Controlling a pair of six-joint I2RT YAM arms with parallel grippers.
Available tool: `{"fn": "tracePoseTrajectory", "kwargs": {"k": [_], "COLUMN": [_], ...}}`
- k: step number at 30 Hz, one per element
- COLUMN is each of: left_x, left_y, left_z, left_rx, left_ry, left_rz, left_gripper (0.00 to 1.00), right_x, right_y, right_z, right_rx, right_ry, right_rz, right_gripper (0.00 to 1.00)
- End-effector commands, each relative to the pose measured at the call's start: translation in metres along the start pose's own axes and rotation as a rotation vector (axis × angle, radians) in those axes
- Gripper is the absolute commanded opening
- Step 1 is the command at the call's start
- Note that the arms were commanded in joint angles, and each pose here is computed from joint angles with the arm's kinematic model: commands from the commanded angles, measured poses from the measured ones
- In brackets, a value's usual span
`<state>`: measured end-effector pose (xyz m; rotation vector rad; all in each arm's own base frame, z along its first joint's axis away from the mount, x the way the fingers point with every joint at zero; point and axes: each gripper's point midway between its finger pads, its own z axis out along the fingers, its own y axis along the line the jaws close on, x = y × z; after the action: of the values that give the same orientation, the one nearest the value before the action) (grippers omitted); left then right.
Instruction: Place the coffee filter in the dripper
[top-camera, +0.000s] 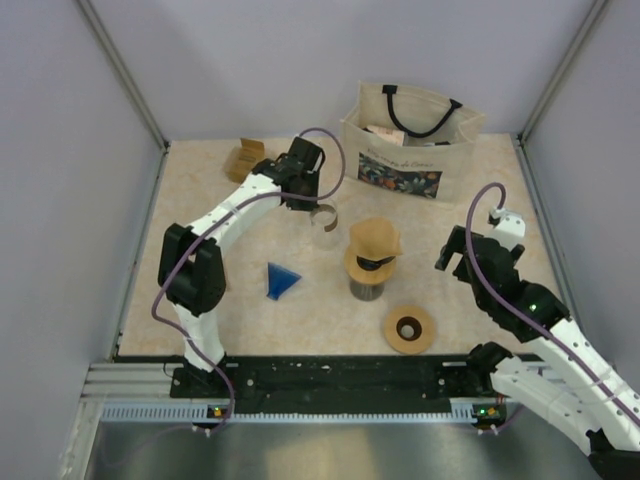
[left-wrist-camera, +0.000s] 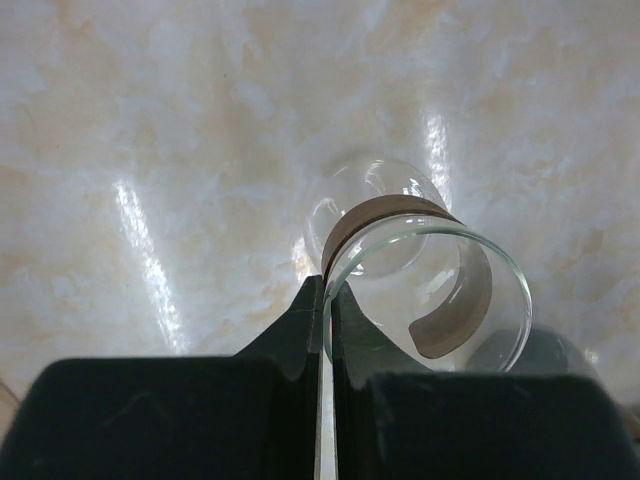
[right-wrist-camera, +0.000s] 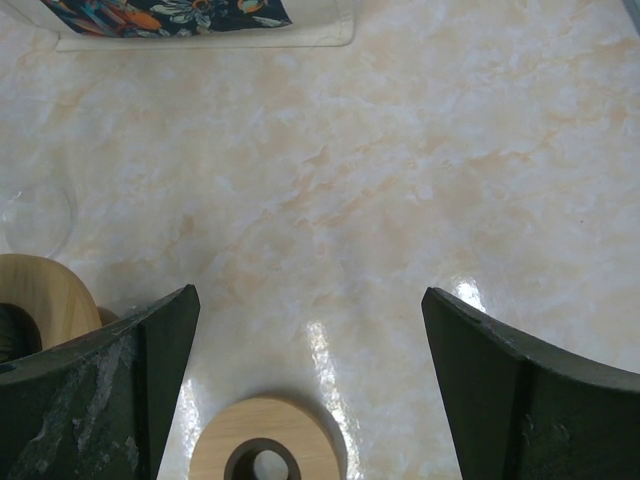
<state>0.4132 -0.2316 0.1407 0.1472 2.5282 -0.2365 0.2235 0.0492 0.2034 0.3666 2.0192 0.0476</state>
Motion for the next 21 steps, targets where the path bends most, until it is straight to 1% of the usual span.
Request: {"fn": "tracePoseTrajectory", "kwargs": {"k": [1, 5, 9, 14, 17, 21], "left_x": [-0.006, 0.027, 0.044, 0.060, 0.072, 0.093], "left_y": [0.000, -0.010, -0.008, -0.018, -0.018, -0.013], "left_z": [-0.054, -0.066, -0.079, -0.096, -0.100, -0.102], "left_rx": [-0.021, 0.051, 0.060, 0.133, 0.131, 0.087], "left_ry": [-0.088, -0.031, -0.037, -0.043, -0.028, 0.012], "left_rz": [0.001, -0.009, -0.019, -0.008, 0.002, 0.029], "left_gripper": [0.00, 0.00, 0.00, 0.00, 0.00, 0.00], "right_x": [-0.006, -0.005, -0.002, -0.001, 0.001, 0.007], "right_y": [0.000, 0.001, 0.000, 0.002, 0.002, 0.005], "right_z": [0.000, 0.001, 0.002, 0.002, 0.002, 0.002], "right_rx": [-0.005, -0.014, -0.011, -0.024, -0.027, -0.052], "right_ry": [-0.032, -0.029, -0.025, -0.021, -0.017, 0.005], "right_rz": [0.008, 0.004, -0.007, -0.011, -0.017, -0.021], "right_gripper": [0.94, 0.94, 0.94, 0.94, 0.94, 0.94]}}
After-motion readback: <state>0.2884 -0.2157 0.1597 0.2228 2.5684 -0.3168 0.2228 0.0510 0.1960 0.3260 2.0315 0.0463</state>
